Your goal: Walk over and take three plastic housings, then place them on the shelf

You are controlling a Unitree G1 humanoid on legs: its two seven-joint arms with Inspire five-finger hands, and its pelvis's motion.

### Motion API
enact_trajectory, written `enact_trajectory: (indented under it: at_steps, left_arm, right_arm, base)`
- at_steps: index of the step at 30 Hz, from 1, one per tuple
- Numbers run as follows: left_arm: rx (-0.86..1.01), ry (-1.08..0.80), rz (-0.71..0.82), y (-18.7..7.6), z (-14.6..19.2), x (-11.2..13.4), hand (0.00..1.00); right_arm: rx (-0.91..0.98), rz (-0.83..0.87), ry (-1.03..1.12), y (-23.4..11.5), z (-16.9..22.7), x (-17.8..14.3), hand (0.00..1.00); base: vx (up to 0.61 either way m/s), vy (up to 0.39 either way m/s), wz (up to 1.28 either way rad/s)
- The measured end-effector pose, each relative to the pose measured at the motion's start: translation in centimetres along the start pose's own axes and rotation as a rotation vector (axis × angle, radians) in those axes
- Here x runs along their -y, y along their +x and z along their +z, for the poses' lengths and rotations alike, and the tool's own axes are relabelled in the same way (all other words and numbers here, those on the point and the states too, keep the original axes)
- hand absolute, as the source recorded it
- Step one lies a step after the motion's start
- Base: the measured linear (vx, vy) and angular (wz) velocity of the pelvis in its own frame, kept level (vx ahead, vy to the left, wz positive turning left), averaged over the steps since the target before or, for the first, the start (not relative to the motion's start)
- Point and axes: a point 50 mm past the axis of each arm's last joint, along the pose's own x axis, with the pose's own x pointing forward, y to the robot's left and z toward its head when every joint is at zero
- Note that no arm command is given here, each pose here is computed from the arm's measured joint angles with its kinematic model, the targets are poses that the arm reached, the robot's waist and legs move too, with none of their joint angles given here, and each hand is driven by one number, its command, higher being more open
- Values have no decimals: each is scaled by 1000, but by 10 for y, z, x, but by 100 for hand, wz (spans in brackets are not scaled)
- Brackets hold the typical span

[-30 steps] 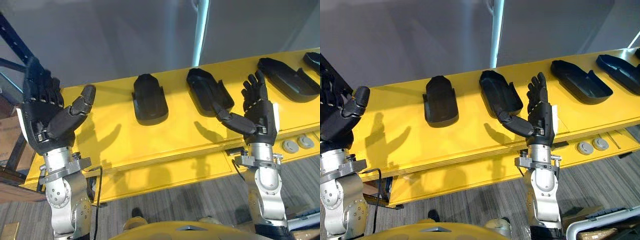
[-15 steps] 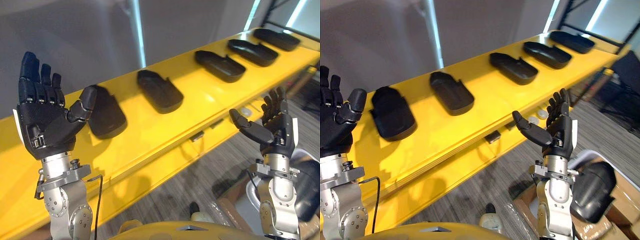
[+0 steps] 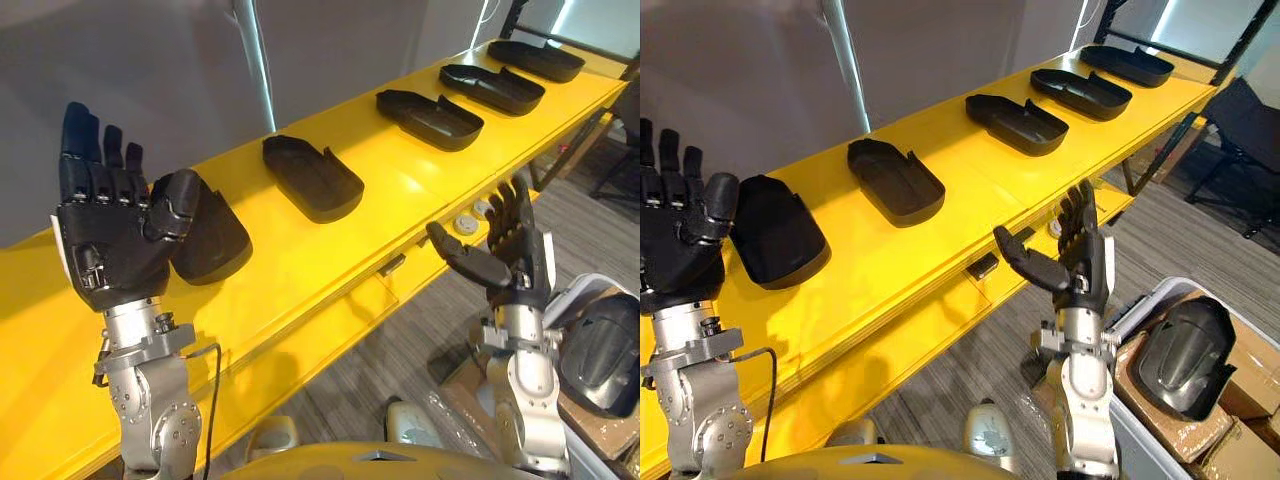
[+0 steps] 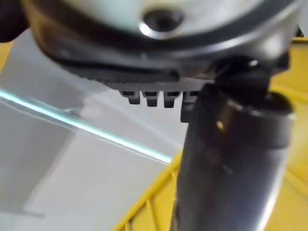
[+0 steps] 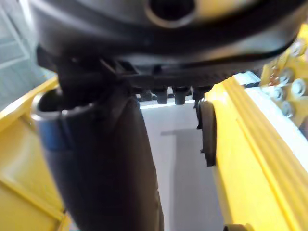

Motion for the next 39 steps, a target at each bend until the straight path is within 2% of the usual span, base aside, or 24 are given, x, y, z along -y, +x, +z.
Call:
enact_trajectory:
  at_steps: [3,8,10,13,15,19,25,29,34,39]
  left_arm:
    - [-7,44,28,-2,0,-2,100]
    - [62,100,93,-1,17,-21,100]
    - [86,98,123,-4,20,-24,100]
    - [80,62,178,-12,20,-30,100]
    - [29,1,256,-27,12,-33,100]
    - [49,16,330,-29,16,-38,100]
    - [-22,-9,319,-38,5,-36,100]
    - [-57,-6,302,-47,4,-40,100]
    - [-151,-29,287,-50,-15,-42,100]
    - [-161,-5,206,-39,-17,-38,100]
  right_arm:
    - [-16,40,32,-5,-2,0,100]
    - [117,176,60,27,13,-31,100]
    - [96,193,69,33,5,-49,100]
    - [35,214,54,27,-7,-60,100]
    - [-57,208,-6,16,-20,-50,100]
    - [-101,234,-11,17,-23,-34,100]
    - [-141,106,-38,7,-26,-1,100]
    - [-172,76,-43,8,-33,0,100]
    - [-224,9,-83,34,-56,-11,100]
    - [-157,-105,-138,60,-46,-7,100]
  base:
    - [-317,126,-106]
    - [-179,-2,-106]
    - [-73,-228,-83]
    - [-42,-367,-60]
    - [11,-373,-63]
    - [1,-415,-92]
    - [-30,-176,-26]
    - [16,35,-48]
    - [56,88,-26]
    - [23,89,0]
